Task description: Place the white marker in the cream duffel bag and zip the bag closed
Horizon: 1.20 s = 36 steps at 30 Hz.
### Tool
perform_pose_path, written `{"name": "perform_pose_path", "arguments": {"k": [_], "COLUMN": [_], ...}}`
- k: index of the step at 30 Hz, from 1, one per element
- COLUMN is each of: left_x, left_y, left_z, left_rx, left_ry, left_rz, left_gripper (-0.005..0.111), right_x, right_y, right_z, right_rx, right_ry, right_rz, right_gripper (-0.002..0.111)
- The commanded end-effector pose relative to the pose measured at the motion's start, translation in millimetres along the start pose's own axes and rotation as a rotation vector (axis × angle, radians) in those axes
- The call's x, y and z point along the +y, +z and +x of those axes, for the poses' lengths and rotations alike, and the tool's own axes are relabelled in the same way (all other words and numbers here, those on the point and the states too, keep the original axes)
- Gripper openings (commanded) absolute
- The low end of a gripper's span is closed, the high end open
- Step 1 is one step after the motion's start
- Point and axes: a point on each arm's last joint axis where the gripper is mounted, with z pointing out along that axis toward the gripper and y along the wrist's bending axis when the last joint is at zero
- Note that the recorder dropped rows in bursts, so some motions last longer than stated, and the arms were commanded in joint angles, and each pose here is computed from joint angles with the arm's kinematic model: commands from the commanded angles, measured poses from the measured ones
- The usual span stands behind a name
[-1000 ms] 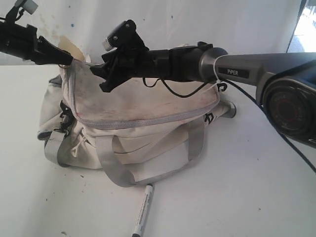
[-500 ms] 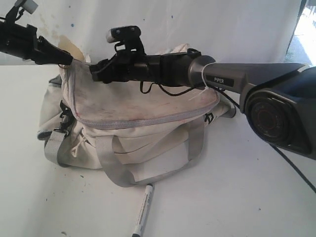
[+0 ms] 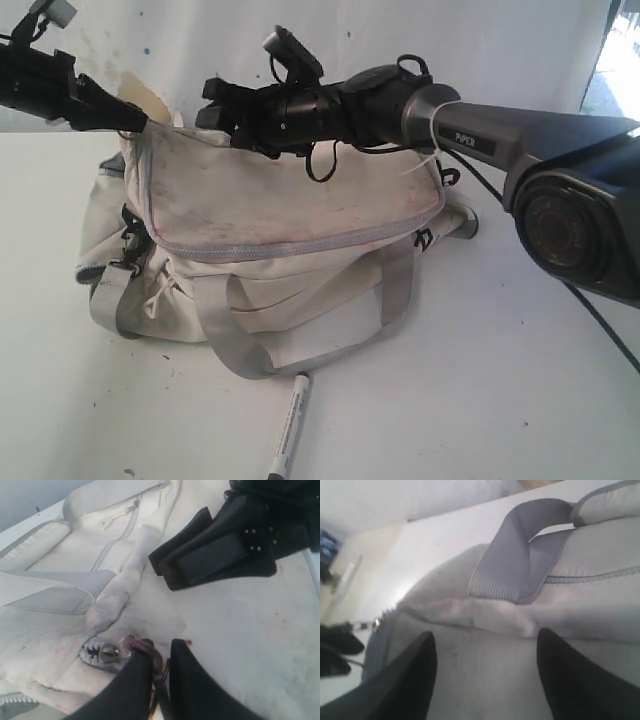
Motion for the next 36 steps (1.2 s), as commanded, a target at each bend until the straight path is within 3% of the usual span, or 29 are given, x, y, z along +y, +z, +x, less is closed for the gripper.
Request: {"name": "perform_pose_path", "arguments": {"k": [1,4,6,12,18,25,32,36], "left_x": [-6.7,-6.5,-6.5,-6.5,-6.5,-6.6,-15.1,-17.7], "left_y": [-6.5,-6.5,-6.5,-6.5,-6.5,-6.5,6.2,10.2], "left_z": [-8.6,-7.5,-7.5,-7.5,-7.5,-8.2,-13.4,-13.3], "left_rx": [-0.003,0.010,0.010,0.010,0.010,0.002,0.004,0.029], "left_ry": [0.023,0.028,0.026,0.033,0.037,0.075,0.036,0.033], "left_rz": [0.006,0.003,0.003,0.003,0.003,0.005,0.037,0.042], "left_gripper": [0.000,0.000,0.000,0.000,0.000,0.000,0.000,0.000], "right_x": [11.9,22.5,24.2,27.5,28.0,16.8,23.3,23.5], "right_y": [-9.8,-11.5,-7.6,9.6,35.9,53.9,65.4,66.3], "right_z": [-6.9,-15.1,-15.4,-5.8,11.7,32.3,49.8,48.2], "right_rx": [0.153,0.145,0.119,0.038,-0.040,-0.010,0.013,-0.003], "right_ry": [-0.425,-0.706,-0.816,-0.915,-1.212,-1.190,-1.174,-1.178], "right_rz": [0.059,0.044,0.035,-0.025,0.030,0.044,-0.008,0.024], "right_gripper": [0.055,0.055,0.055,0.056,0.056,0.056,0.055,0.055]}}
